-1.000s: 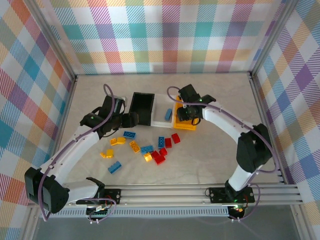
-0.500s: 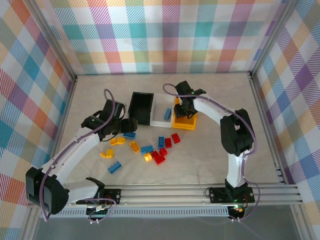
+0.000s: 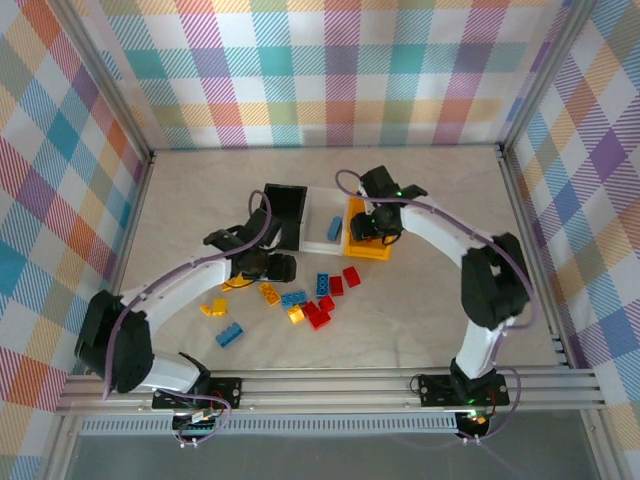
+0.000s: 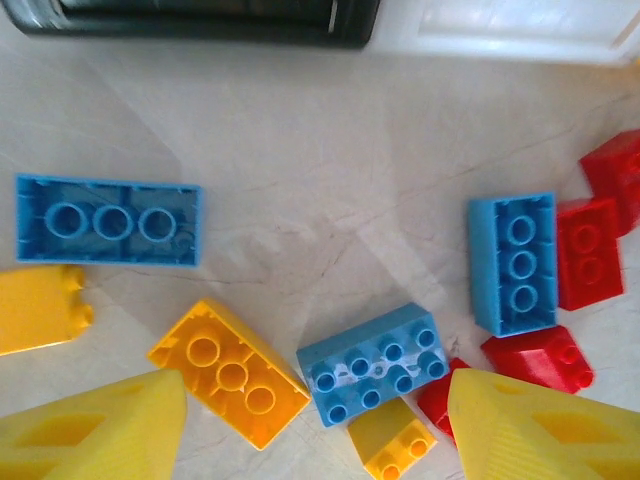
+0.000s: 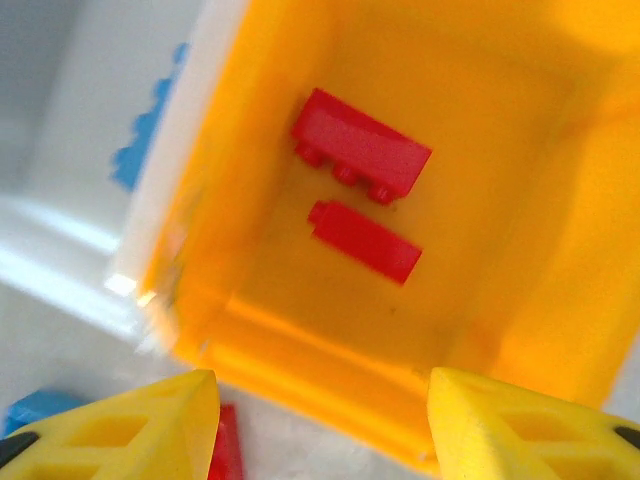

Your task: Sort the legos into containers by color

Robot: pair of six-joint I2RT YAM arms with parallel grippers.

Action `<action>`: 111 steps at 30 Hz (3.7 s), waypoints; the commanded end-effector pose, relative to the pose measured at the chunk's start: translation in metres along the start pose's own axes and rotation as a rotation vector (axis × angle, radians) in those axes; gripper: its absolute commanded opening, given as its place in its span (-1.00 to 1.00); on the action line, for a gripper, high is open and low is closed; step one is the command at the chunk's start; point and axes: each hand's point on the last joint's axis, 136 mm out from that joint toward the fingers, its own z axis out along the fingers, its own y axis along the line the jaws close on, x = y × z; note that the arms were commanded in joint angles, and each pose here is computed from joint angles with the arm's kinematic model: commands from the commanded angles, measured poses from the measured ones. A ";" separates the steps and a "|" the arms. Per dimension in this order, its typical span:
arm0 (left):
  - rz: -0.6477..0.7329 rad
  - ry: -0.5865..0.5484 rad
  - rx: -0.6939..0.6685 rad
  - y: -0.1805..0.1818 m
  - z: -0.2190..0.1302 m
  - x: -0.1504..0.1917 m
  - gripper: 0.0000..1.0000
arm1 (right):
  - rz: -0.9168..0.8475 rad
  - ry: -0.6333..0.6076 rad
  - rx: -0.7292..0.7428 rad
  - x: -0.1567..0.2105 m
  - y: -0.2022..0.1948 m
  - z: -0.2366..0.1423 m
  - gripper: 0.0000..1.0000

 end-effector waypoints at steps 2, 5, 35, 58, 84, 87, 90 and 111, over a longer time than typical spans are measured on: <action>0.027 -0.001 0.007 -0.014 0.010 -0.007 0.40 | 0.050 -0.063 -0.116 0.013 0.020 -0.039 0.20; 0.062 0.016 0.061 -0.040 0.021 -0.008 0.41 | 0.076 -0.069 -0.144 0.031 0.020 -0.050 0.23; 0.118 0.173 0.022 -0.079 0.101 0.000 0.32 | 0.099 -0.081 -0.128 0.077 0.005 -0.073 0.28; 0.136 0.161 -0.006 -0.077 0.094 -0.008 -0.22 | 0.113 -0.090 -0.140 0.076 0.007 -0.071 0.28; 0.171 0.085 -0.024 -0.084 0.043 -0.058 0.01 | 0.117 -0.064 -0.163 0.090 0.008 -0.064 0.28; 0.144 0.095 -0.038 -0.076 0.044 -0.042 0.18 | 0.121 -0.055 -0.178 0.092 0.011 -0.061 0.28; 0.126 0.104 -0.045 -0.072 0.049 -0.032 0.21 | 0.124 -0.047 -0.194 0.092 0.014 -0.057 0.28; 0.128 0.184 -0.050 -0.086 0.100 -0.021 0.20 | 0.117 -0.055 -0.182 0.101 0.009 -0.061 0.28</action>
